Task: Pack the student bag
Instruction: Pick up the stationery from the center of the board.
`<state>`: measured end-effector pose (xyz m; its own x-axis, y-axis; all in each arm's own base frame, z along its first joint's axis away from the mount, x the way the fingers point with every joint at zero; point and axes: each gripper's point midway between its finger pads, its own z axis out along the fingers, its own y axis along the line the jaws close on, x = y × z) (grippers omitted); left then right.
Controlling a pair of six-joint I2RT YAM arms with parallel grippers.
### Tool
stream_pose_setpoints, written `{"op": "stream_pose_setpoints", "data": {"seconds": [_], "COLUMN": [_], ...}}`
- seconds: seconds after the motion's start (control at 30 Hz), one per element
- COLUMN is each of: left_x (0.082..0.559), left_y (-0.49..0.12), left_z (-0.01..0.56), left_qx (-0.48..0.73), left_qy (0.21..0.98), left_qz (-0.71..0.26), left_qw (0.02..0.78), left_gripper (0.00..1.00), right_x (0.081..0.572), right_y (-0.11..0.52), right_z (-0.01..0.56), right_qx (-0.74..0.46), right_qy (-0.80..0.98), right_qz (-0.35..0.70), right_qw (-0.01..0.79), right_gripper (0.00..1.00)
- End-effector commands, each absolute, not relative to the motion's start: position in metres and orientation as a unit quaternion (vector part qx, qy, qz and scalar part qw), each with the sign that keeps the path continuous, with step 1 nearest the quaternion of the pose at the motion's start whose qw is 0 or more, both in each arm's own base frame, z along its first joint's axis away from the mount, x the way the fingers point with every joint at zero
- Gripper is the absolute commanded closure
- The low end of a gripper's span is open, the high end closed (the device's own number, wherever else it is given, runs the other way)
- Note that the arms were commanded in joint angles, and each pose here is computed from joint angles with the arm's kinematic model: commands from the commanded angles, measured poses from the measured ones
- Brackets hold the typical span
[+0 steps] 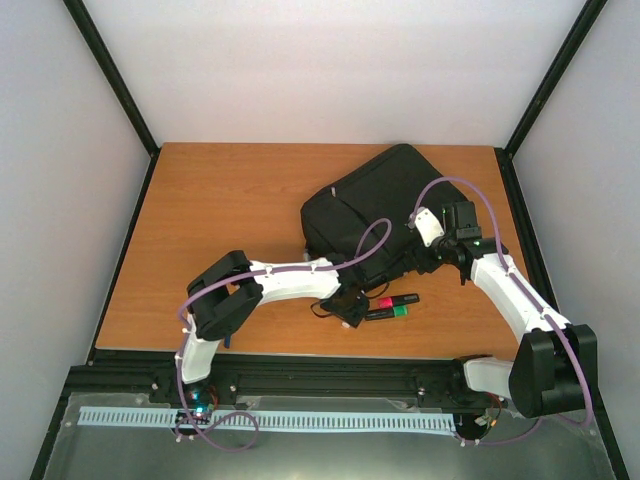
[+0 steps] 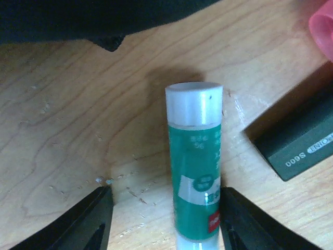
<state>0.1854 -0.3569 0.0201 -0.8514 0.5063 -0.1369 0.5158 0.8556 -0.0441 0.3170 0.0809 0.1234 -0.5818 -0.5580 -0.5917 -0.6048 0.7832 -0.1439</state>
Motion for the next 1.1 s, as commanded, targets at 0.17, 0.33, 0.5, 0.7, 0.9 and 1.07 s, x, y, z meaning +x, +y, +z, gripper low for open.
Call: {"op": "stream_pose_setpoints", "data": {"seconds": [0.17, 0.33, 0.5, 0.7, 0.9, 1.07], "left_x": [0.192, 0.189, 0.187, 0.187, 0.190, 0.193], "left_y": [-0.350, -0.344, -0.339, -0.331, -0.325, -0.319], "left_z": [0.025, 0.022, 0.023, 0.027, 0.039, 0.064], "left_qx": [0.277, 0.289, 0.288, 0.294, 0.290, 0.284], "left_qy": [0.957, 0.954, 0.955, 0.953, 0.953, 0.951], "left_qz": [-0.014, -0.007, -0.005, 0.003, -0.015, -0.052], "left_qw": [0.082, 0.076, 0.075, 0.078, 0.087, 0.112], "left_gripper": [0.51, 0.57, 0.74, 0.81, 0.96, 0.97], "right_x": [0.318, 0.318, 0.318, 0.320, 0.329, 0.336], "right_y": [0.077, 0.076, 0.075, 0.074, 0.059, 0.070], "right_z": [0.121, 0.121, 0.121, 0.122, 0.138, 0.173], "right_qx": [-0.320, -0.320, -0.317, -0.312, -0.295, -0.307], "right_qy": [0.891, 0.892, 0.893, 0.894, 0.890, 0.872], "right_qz": [0.033, 0.033, 0.032, 0.030, -0.014, 0.003], "right_qw": [0.319, 0.319, 0.318, 0.322, 0.346, 0.381], "right_gripper": [0.21, 0.21, 0.21, 0.21, 0.24, 0.32]}}
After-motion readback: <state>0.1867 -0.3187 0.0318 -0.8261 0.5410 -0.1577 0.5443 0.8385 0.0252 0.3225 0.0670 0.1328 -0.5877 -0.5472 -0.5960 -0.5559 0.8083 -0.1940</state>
